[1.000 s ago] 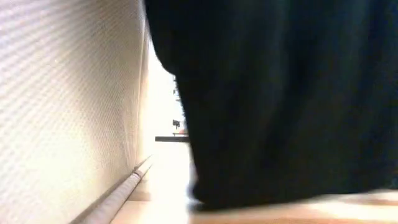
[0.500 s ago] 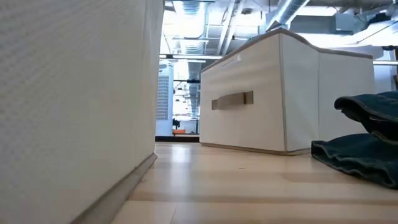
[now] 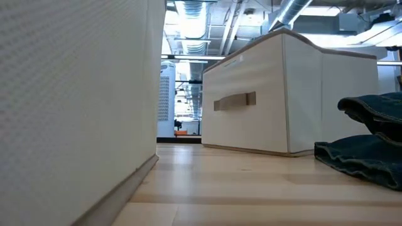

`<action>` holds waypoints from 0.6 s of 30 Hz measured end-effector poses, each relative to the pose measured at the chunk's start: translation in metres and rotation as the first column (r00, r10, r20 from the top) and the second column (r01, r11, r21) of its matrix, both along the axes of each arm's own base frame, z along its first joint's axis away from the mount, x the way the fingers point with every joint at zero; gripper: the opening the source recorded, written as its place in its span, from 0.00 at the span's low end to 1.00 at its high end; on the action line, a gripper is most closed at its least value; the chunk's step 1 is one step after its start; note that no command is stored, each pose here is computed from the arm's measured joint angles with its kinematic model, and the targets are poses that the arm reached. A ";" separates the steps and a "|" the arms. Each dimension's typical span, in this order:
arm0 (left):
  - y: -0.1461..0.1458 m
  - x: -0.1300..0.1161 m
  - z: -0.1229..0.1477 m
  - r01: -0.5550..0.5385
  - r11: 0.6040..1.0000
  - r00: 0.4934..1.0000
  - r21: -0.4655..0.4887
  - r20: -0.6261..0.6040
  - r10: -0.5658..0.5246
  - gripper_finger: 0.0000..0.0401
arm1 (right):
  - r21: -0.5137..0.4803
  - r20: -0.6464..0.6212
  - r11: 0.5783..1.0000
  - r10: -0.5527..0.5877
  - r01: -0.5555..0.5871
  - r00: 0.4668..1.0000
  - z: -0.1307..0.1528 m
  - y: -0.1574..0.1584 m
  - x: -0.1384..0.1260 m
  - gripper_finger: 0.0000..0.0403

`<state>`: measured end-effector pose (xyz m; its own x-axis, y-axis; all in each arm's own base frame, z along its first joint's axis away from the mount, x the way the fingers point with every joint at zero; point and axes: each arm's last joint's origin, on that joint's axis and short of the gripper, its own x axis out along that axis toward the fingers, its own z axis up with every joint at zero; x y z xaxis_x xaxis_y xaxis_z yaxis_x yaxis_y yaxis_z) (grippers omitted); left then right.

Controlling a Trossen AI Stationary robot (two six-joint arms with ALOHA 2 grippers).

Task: Sort clothes
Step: Put the black jacket into the bottom laundry organizer

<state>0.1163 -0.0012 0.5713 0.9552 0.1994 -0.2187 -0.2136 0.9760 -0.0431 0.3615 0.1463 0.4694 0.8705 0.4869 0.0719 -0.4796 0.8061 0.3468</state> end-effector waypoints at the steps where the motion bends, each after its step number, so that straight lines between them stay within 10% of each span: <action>1: 0.000 0.000 0.000 -0.001 1.000 1.000 -0.004 0.003 0.001 0.39 | -0.001 -0.002 1.000 -0.001 0.001 1.000 -0.001 0.001 0.005 0.00; 18: 0.001 -0.016 0.003 -0.007 0.999 0.999 -0.053 0.044 0.009 0.39 | 0.117 -0.200 0.986 0.138 -0.116 0.970 -0.050 0.031 0.092 0.01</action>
